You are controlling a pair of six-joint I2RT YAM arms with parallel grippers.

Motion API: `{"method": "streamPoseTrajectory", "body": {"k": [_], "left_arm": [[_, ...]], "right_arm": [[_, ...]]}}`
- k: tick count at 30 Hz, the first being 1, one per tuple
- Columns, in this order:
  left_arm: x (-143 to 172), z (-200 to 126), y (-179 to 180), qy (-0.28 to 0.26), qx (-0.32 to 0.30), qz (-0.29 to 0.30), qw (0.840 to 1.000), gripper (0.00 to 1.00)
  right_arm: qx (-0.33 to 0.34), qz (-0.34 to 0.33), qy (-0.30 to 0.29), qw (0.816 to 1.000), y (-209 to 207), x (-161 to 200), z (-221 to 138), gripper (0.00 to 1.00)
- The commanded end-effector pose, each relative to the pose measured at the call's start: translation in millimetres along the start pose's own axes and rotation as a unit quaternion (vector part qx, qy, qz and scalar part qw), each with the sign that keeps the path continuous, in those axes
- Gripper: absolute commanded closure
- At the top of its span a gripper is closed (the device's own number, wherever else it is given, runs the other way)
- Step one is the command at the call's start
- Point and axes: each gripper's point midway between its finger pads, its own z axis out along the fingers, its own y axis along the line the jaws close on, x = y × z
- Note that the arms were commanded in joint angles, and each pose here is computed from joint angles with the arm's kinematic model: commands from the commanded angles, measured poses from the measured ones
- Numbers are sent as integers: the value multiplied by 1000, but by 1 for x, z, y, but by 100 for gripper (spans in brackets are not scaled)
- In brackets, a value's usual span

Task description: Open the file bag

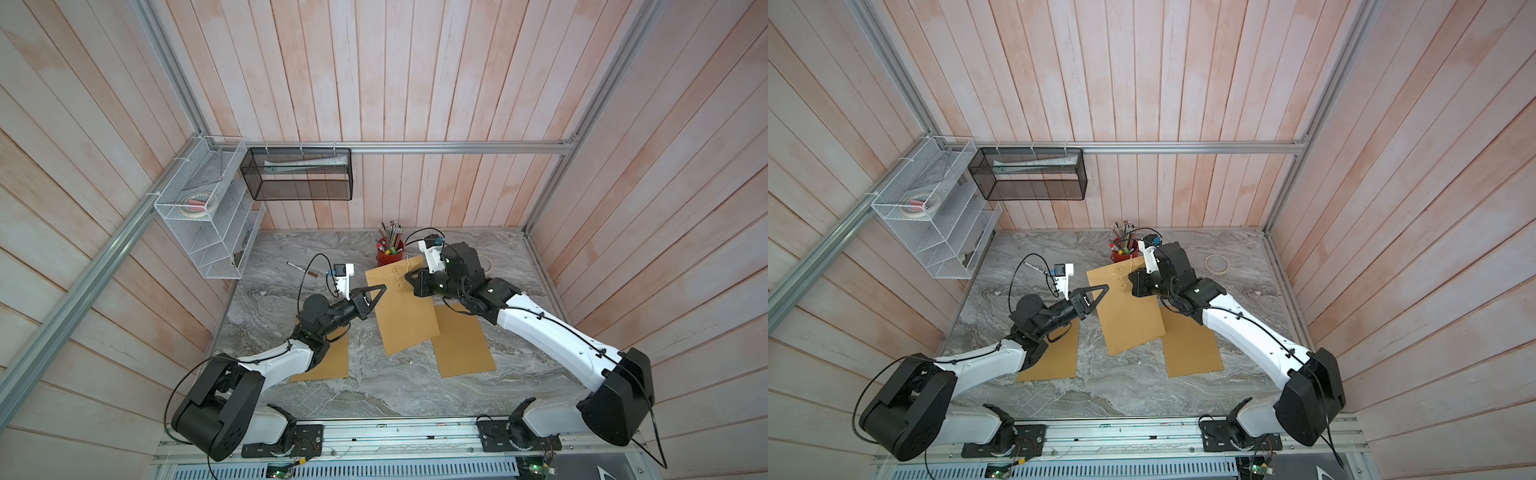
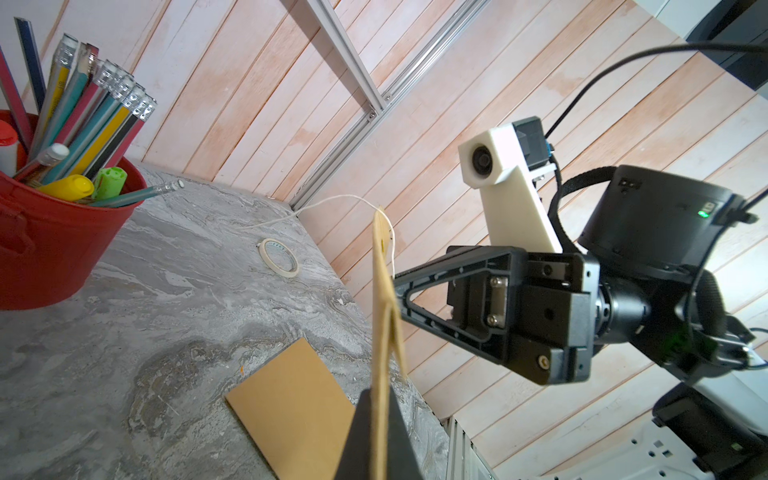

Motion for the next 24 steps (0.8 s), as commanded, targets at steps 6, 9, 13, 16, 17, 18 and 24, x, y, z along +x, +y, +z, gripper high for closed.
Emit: {"method": "streamPoseTrajectory", "body": {"k": [6,9,13,16,17,18,24], "left_arm": [[7,0,2,8,5,-4,1000,100],[7,0,2,9,5,-4,1000,100],[7,0,2,7,5,-3,1000,100],[4,0,1,4,7,-2,1000,100],[3,1,0,2,8,-2,1000,100],[2,1,0,1,8,-3,1000,100],[-13,4,-3,-20,6,-1,1000,100]], "right_arm": [[-58,-38,-25,997,42,-25,-4,100],[-64,-43,-22,997,49,-25,-2,100],[-69,-48,-20,996,54,-25,0,100],[-73,-49,-16,996,56,-22,2,100],[-75,-50,-15,996,57,-22,3,100],[-76,-51,-13,996,58,-21,4,100],[-81,-51,-3,995,60,-11,8,100]]}}
